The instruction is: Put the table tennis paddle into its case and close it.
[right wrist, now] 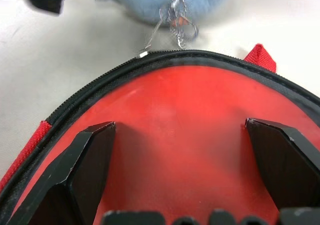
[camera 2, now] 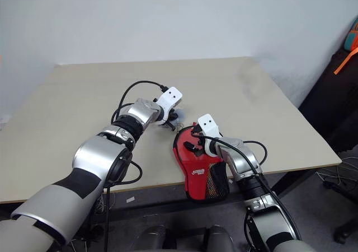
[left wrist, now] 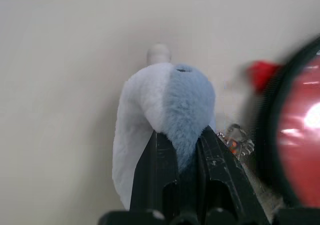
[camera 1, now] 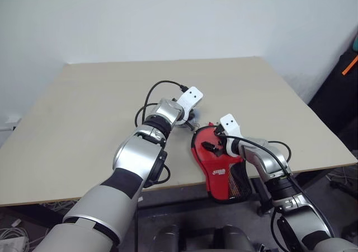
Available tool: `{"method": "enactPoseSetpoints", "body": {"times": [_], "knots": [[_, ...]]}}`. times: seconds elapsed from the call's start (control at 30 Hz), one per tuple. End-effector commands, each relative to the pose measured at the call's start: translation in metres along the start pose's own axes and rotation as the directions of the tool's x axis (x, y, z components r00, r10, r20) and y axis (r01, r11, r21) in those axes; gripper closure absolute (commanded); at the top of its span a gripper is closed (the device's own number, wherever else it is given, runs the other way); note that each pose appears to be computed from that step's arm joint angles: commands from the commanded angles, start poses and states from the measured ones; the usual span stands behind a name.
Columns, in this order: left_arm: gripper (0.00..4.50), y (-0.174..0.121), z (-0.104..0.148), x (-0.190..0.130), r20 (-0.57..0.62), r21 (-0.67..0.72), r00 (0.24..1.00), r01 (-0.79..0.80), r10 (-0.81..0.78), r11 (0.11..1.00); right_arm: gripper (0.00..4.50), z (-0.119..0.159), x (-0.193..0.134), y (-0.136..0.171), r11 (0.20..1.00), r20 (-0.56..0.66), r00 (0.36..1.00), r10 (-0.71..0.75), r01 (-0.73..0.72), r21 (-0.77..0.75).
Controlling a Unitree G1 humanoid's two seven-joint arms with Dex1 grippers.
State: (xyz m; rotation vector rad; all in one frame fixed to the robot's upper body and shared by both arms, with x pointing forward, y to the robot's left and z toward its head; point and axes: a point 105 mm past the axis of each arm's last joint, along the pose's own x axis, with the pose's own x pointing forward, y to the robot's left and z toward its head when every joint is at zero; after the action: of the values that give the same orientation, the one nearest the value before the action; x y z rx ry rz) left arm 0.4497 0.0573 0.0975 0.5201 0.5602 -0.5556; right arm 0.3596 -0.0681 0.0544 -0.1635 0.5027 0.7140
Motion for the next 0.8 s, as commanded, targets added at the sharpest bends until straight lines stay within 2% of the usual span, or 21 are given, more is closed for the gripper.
{"method": "enactPoseSetpoints", "body": {"times": [0.03,0.17,0.3,0.5,0.63,0.7,0.8], "knots": [[4.5,0.003,0.044,-0.006,0.176,-0.016,0.982,-0.06,0.062,0.998,0.0,-0.018,0.004,0.007,1.0,-0.059,0.998,0.019,-0.018,0.008],[4.5,-0.017,0.061,-0.004,0.251,-0.056,0.968,-0.001,0.015,0.998,0.0,-0.016,0.003,0.007,1.0,-0.053,0.998,0.016,-0.016,-0.001],[4.5,-0.039,0.068,0.0,0.288,0.014,0.956,0.052,-0.054,0.999,0.0,-0.016,0.002,0.005,1.0,-0.049,0.999,0.008,-0.009,-0.002],[4.5,-0.057,0.078,0.001,0.364,0.066,0.928,0.063,-0.083,0.996,0.0,-0.014,0.001,0.003,1.0,-0.029,1.0,-0.006,0.006,-0.003],[4.5,-0.06,0.078,0.002,0.389,0.016,0.918,0.083,-0.082,0.996,0.0,-0.013,0.0,0.004,1.0,-0.021,1.0,-0.01,0.01,-0.012],[4.5,-0.06,0.077,0.002,0.397,0.039,0.915,0.067,-0.077,0.997,0.0,-0.011,-0.001,0.006,1.0,-0.003,1.0,-0.001,0.001,-0.015],[4.5,-0.073,0.08,0.001,0.427,0.15,0.893,0.082,-0.14,0.985,0.0,-0.01,-0.003,0.011,0.999,0.012,1.0,0.021,-0.021,-0.03]]}}
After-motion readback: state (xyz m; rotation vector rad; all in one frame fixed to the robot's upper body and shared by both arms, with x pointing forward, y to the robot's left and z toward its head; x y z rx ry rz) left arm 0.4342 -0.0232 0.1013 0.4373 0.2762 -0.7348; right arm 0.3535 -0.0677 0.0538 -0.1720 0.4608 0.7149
